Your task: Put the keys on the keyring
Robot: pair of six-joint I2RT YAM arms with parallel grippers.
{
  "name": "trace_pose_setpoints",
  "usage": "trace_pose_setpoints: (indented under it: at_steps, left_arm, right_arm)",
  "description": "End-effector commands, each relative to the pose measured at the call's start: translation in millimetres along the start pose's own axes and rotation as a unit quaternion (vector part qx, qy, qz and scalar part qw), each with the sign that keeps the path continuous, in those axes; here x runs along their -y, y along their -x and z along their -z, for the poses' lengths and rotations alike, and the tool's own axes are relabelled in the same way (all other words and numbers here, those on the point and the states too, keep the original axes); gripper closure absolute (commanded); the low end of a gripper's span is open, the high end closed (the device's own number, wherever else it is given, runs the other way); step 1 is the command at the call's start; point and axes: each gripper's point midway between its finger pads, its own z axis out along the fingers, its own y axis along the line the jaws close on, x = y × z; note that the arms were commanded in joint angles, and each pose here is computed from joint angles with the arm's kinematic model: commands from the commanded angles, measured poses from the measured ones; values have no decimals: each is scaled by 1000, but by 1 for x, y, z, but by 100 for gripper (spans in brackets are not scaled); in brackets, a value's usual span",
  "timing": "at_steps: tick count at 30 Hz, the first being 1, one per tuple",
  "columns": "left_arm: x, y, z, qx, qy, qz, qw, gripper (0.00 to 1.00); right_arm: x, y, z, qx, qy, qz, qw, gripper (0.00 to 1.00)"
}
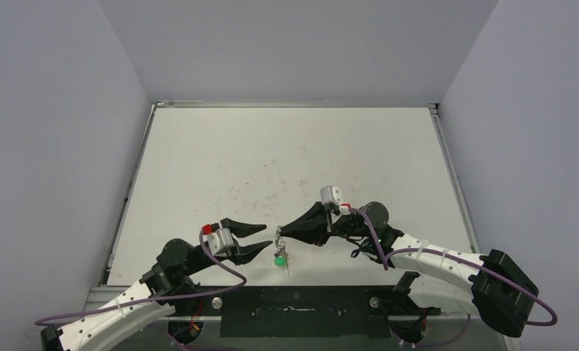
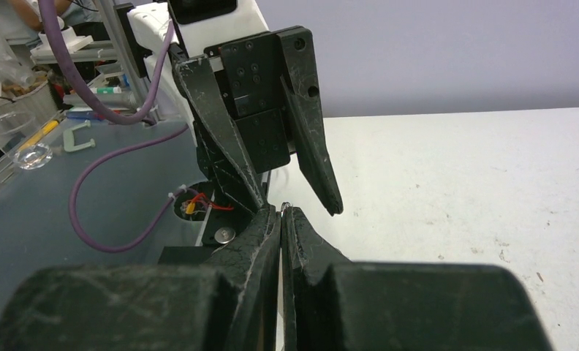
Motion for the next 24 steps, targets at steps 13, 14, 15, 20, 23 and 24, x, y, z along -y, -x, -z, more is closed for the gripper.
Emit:
trace_pose_setpoints:
  at_steps: [13, 14, 15, 20, 23, 24]
  left_arm:
    - [15, 53, -29, 77, -61, -5, 995, 67]
    - [15, 53, -30, 79, -61, -5, 995, 67]
    - [14, 54, -31, 81, -61, -5, 995, 68]
    - [13, 62, -31, 94, -57, -11, 994, 70]
    - [12, 65, -29, 101, -54, -15, 993, 78]
    - [12, 66, -28, 103, -54, -16, 993, 83]
  right_arm:
    - [-8, 33, -8, 41, 26, 48, 998, 100]
    - [-8, 33, -8, 41, 26, 47, 998, 100]
    - [-8, 33, -8, 41, 26, 47, 998, 100]
    - [-8, 31, -7, 38, 25, 46, 998, 100]
    - [-7, 30, -7, 37, 23, 45, 998, 100]
    - [-7, 30, -7, 38, 23, 46, 998, 100]
